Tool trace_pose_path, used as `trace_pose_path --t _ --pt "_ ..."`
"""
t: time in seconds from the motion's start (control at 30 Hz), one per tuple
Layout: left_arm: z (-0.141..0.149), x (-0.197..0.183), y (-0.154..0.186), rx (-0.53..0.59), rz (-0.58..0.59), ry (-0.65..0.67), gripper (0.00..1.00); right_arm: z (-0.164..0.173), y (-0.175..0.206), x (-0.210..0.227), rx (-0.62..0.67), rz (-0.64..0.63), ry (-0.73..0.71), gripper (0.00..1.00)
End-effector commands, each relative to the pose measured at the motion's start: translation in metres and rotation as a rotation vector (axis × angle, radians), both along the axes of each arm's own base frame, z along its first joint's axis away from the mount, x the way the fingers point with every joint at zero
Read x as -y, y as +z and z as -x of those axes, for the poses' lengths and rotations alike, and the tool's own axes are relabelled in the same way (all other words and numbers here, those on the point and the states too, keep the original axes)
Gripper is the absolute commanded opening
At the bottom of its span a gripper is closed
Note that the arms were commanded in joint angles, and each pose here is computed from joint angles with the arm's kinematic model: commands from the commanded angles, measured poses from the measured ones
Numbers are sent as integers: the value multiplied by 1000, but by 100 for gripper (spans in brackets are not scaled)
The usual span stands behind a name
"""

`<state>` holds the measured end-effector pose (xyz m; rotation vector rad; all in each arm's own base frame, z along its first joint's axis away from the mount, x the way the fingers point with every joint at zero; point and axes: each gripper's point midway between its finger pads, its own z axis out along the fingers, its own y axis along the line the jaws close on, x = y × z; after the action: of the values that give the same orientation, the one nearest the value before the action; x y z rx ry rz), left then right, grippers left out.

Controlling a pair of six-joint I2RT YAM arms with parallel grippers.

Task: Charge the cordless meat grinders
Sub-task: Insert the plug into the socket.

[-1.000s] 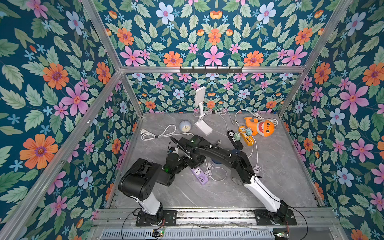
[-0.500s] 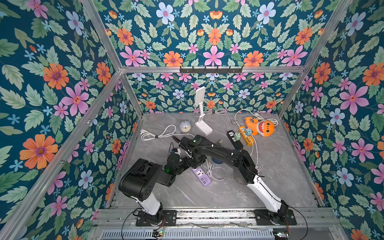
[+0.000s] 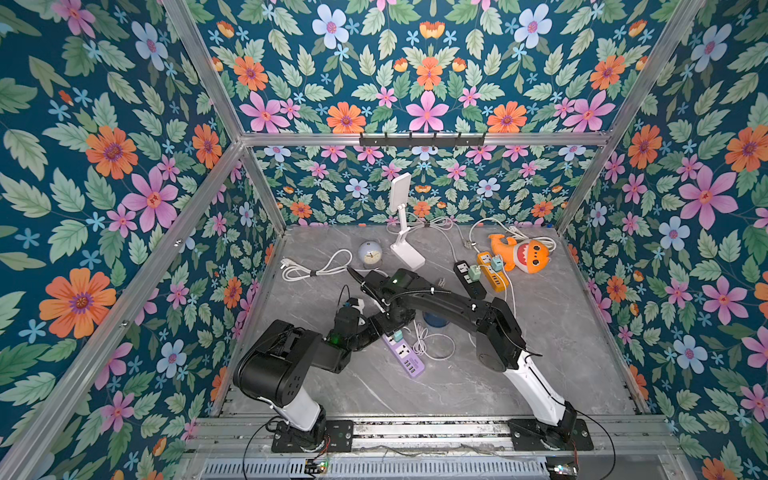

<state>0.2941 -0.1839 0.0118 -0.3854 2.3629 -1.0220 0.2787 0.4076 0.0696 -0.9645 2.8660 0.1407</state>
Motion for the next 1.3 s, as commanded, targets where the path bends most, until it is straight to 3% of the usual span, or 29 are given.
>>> trace_pose_path --t 0.0,0.33,0.4,0.77,1.03,1.2,1.27 --pt "42 -17 -47 -238 -110 -17 4 1 4 -2 4 -26 -11 56" --pt "41 -17 -46 -235 -114 -18 3 11 16 1 27 -37 -2 56" --pt "41 -17 -45 -233 -117 -17 3 14 19 1 36 -30 3 52" --pt "39 -17 -41 -227 -120 -16 3 15 6 15 57 39 -16 48" --pt "39 -18 -38 -222 -122 -15 3 17 2 13 44 26 -15 28" --pt "37 -18 -34 -211 -124 -11 3 24 -10 16 17 33 -25 3" --pt "37 -19 -31 -208 -127 -10 3 27 -16 19 6 34 -31 0"
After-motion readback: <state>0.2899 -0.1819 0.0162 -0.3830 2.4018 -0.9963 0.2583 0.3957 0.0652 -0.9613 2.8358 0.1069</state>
